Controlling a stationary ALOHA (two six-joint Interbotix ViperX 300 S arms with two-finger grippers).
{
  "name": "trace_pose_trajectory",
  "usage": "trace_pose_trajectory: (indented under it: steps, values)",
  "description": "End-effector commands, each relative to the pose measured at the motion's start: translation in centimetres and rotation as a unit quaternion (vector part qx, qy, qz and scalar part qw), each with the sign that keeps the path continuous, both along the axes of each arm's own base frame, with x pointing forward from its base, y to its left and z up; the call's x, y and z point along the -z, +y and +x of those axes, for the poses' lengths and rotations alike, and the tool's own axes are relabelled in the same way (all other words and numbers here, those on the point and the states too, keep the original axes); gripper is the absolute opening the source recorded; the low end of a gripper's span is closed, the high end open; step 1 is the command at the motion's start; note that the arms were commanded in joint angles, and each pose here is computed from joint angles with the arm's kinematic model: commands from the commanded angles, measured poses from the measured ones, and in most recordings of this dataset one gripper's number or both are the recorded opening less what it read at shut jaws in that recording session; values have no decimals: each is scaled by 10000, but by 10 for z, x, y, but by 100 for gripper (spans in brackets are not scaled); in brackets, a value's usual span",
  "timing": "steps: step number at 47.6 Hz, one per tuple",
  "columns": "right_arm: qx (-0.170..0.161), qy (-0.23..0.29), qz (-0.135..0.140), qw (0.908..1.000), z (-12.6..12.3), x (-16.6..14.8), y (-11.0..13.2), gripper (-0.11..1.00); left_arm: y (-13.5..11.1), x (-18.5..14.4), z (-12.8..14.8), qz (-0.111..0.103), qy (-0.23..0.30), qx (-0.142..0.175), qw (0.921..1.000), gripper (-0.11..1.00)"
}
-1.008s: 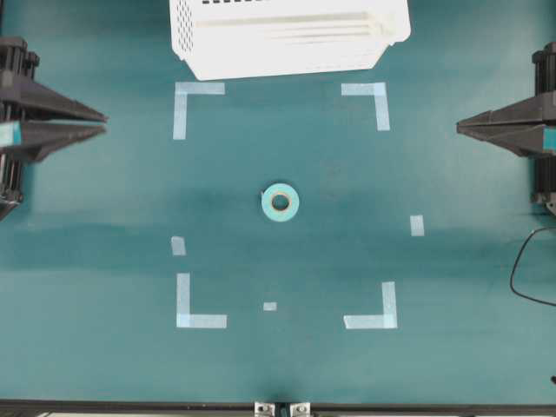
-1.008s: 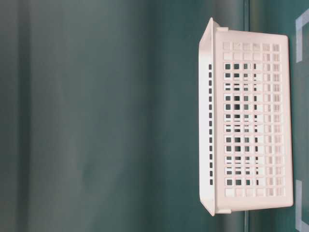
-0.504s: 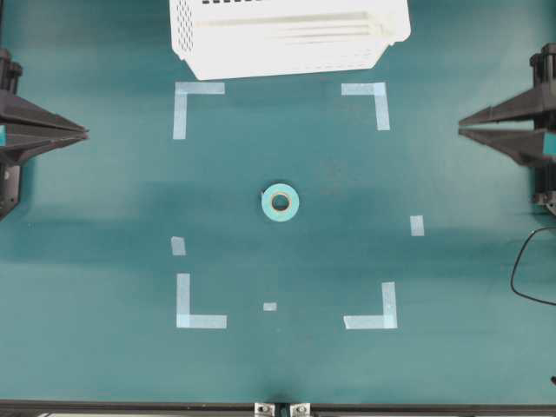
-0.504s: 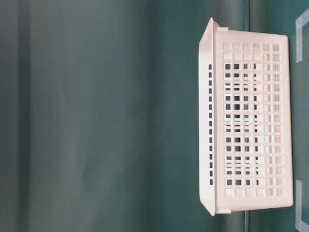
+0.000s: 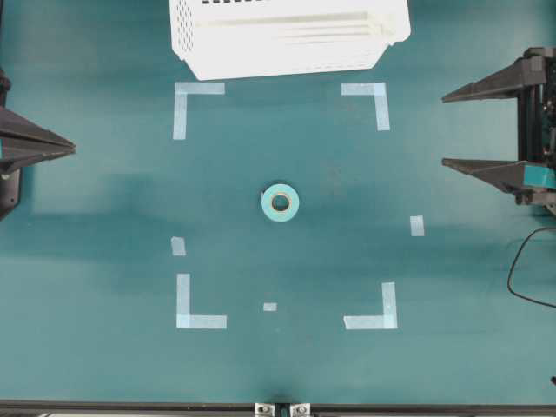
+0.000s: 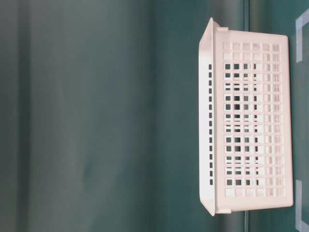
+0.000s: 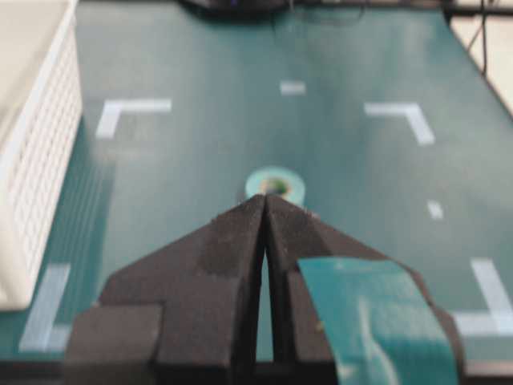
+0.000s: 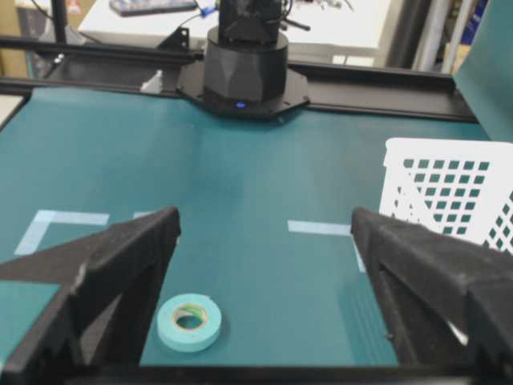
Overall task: Put the tape in the middle into the white basket.
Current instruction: 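Move the open right gripper left toward the teal tape roll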
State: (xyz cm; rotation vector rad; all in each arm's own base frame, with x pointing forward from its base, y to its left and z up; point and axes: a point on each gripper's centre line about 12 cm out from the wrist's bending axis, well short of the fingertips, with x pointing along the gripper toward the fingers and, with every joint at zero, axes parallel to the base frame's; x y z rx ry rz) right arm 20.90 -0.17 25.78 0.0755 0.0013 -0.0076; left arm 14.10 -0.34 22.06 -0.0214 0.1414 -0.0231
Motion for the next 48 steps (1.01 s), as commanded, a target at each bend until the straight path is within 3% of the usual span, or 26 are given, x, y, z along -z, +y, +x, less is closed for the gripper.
trace_pose_trajectory:
  steps: [1,16,48]
  values:
    - [10,-146,14,9999,6,-9,0,100,0,5,0,18,130,20,9999,-11]
    - [16,-1,90,10000,17,2,-1,100,0,32,-5,4,468,17,9989,-11]
    - [23,320,201,9993,47,10,-1,100,0,38,-8,-73,416,3,9991,-11]
